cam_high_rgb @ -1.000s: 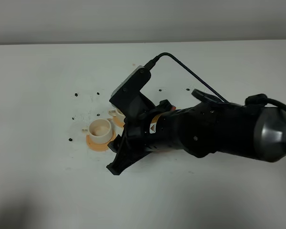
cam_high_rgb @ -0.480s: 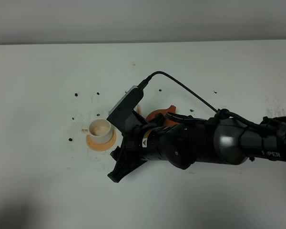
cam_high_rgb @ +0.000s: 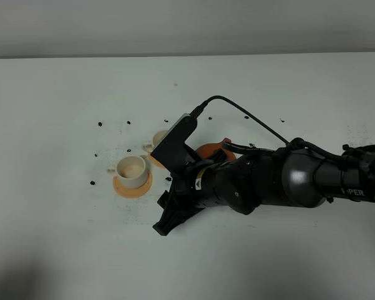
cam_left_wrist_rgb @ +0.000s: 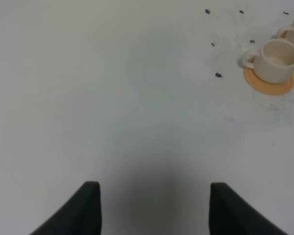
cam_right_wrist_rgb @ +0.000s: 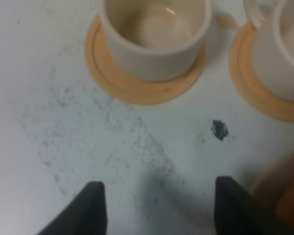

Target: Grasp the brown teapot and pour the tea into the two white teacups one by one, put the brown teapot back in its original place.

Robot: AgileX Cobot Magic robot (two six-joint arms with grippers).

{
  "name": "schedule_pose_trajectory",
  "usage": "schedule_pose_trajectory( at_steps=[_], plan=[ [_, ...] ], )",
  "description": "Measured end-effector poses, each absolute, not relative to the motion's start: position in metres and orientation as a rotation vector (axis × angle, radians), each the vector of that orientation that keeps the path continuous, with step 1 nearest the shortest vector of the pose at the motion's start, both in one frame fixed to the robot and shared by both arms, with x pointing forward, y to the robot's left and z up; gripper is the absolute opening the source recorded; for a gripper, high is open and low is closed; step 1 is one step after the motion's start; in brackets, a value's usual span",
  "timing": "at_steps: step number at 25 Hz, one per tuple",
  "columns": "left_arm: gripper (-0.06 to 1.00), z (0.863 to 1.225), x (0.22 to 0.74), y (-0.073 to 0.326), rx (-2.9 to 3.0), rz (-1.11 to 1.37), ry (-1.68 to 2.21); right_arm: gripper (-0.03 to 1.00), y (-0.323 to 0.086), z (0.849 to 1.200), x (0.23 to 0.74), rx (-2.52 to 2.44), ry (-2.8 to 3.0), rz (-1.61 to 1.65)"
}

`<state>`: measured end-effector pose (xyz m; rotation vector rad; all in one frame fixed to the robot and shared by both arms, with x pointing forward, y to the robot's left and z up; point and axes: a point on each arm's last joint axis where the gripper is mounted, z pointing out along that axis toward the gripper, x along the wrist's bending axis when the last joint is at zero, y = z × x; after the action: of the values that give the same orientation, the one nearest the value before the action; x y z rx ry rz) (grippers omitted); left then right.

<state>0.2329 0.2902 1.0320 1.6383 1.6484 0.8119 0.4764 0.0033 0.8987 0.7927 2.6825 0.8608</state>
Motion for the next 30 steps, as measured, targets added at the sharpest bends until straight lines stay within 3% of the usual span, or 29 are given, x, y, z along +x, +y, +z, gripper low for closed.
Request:
schedule_pose_trajectory(
  at_steps=[30],
  plan=[
    [0.51,1.032,0.233,0.290,1.639,0.812,1.648,0.50,-0.016,0.903,0.466,0.748,2.850,0.583]
  ],
)
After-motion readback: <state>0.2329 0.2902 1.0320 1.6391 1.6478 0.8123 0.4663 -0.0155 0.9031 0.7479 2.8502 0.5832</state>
